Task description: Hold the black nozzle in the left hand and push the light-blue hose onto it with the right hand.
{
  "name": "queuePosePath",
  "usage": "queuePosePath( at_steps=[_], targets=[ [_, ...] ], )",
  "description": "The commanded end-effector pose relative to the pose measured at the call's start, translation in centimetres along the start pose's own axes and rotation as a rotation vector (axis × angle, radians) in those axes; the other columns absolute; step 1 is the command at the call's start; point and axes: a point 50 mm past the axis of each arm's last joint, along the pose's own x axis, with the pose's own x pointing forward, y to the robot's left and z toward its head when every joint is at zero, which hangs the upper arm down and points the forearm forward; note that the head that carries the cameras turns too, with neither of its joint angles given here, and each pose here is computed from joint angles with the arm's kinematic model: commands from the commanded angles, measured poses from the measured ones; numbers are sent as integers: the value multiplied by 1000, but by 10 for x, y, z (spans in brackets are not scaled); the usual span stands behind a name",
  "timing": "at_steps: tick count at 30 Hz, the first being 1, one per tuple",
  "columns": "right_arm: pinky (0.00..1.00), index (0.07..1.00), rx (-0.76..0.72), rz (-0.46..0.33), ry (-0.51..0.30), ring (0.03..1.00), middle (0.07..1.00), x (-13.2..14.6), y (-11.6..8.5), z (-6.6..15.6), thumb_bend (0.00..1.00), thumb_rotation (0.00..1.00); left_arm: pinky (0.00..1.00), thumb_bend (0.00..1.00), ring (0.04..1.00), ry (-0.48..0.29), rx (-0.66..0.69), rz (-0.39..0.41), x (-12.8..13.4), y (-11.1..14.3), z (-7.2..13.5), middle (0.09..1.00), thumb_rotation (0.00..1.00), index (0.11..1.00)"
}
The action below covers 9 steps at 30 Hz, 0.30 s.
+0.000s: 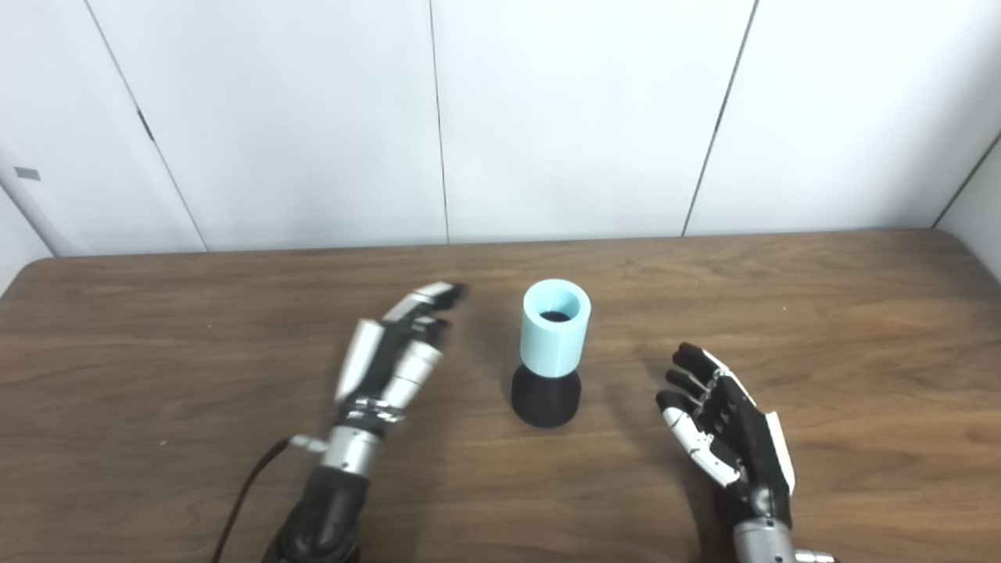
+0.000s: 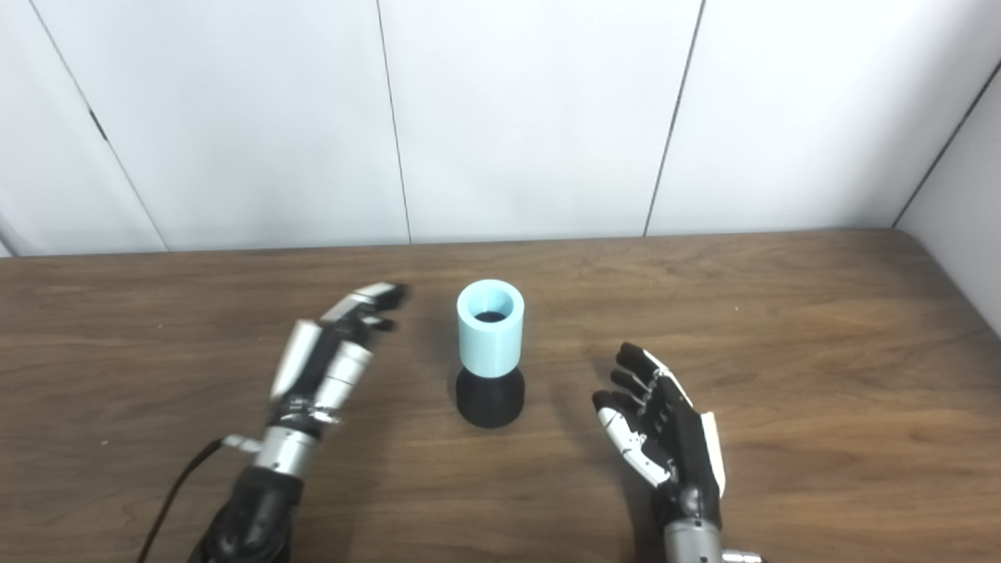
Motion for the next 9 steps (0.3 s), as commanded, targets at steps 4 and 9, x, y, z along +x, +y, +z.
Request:
queuePosePath(
  at_steps=[4, 9],
  targets=[
    [729, 785, -4, 5, -92, 794, 811, 14, 6, 13, 212, 241, 680, 295, 740, 158, -90, 105, -71, 13, -20, 738, 793, 722],
    [706, 761, 2, -6, -98, 780, 793, 14, 6, 12, 228, 248, 664, 276, 729, 123, -105, 114, -69, 27, -3, 735, 696, 710]
  ],
)
